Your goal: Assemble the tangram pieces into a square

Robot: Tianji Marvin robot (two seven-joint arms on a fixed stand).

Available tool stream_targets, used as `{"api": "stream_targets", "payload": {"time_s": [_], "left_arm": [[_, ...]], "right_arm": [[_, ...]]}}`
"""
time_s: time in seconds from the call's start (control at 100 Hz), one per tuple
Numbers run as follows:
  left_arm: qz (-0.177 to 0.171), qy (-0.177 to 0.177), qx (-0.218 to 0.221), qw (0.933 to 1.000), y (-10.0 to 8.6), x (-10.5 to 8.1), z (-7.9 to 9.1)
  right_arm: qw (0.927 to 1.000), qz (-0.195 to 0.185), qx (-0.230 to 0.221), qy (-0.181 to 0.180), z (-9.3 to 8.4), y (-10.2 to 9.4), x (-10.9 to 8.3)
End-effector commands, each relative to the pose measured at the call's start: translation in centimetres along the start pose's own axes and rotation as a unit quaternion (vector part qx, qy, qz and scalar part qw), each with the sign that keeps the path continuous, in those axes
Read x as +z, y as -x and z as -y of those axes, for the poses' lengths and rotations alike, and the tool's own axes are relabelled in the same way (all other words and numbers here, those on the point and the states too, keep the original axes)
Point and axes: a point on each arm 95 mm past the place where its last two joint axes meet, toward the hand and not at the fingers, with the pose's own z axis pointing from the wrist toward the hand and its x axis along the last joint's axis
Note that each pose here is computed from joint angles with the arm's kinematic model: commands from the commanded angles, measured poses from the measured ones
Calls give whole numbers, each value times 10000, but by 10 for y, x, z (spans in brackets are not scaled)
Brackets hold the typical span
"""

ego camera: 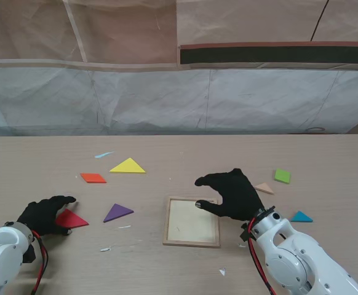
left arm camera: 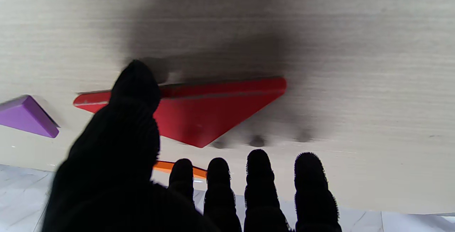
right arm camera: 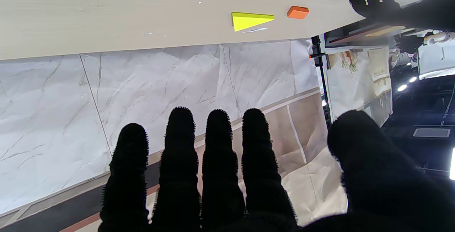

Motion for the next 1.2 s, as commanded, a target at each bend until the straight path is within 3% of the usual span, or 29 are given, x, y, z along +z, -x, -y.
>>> {"api": "stream_targets", "payload": {"time_s": [0.0, 0.35, 0.61, 1.19], "left_arm": [[49, 310, 36, 9995, 1, 0, -18], [3, 310, 386, 9988, -4, 0, -37], [54, 251, 306, 9992, -8, 0, -47], [-56, 119, 272, 9995, -16, 8, -46]], "right_arm": [[10000, -34, 0, -36, 1, -3, 1], [9999, -58, 99, -42, 4, -5, 1], [9999, -63, 150, -15, 5, -6, 1], [9998, 50, 195, 61, 5, -3, -4]]}}
